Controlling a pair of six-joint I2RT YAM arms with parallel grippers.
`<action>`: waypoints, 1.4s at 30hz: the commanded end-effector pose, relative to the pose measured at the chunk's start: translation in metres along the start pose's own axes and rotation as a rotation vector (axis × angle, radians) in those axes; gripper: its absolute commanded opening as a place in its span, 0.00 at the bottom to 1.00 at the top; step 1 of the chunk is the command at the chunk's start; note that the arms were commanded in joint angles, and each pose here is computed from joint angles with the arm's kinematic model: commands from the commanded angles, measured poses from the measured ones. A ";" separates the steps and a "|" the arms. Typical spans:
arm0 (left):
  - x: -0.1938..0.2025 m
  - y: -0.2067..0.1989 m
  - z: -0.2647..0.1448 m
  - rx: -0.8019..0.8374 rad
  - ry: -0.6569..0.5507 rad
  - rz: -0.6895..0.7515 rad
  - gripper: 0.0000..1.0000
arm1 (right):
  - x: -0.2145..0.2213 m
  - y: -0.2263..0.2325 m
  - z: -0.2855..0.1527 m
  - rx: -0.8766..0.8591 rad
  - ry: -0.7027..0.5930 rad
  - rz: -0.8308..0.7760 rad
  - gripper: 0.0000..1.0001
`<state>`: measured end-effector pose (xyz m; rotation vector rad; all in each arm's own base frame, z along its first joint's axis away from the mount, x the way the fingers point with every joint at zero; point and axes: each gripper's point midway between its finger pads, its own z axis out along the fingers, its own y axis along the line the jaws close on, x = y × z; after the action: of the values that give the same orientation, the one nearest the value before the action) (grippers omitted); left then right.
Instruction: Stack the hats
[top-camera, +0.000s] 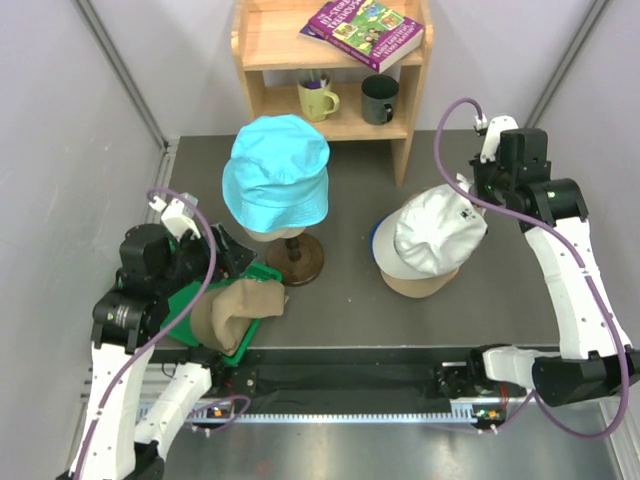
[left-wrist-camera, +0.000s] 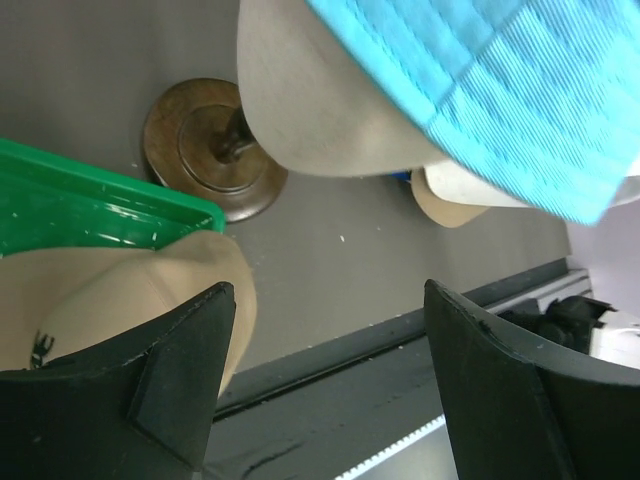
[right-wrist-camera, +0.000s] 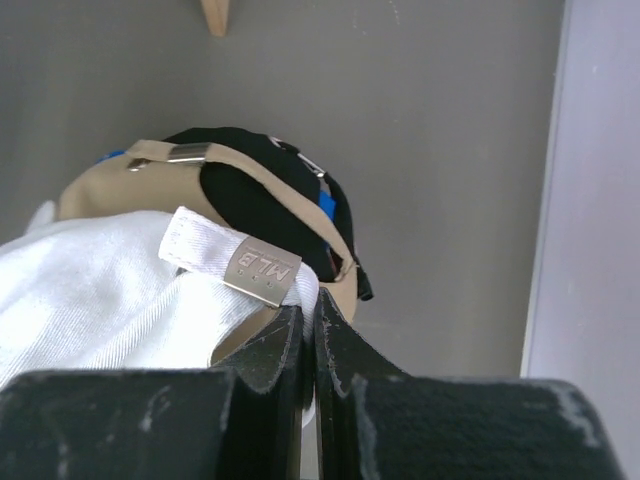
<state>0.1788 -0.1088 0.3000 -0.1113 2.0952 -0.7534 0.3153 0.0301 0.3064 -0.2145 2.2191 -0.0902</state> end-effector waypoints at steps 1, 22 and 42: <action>-0.022 -0.003 0.011 0.025 -0.061 0.104 0.80 | -0.004 -0.014 0.008 0.036 -0.025 -0.028 0.00; 0.071 0.071 0.028 -0.174 0.174 0.194 0.75 | 0.033 0.011 -0.024 -0.054 0.007 0.176 0.03; 0.090 0.012 0.064 -0.174 0.209 0.203 0.74 | 0.019 -0.030 0.004 0.173 0.040 0.110 0.04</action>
<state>0.1623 -0.1275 0.1776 0.1484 2.4231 -0.4512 0.2945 0.0218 0.2604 -0.0472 2.3527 -0.0730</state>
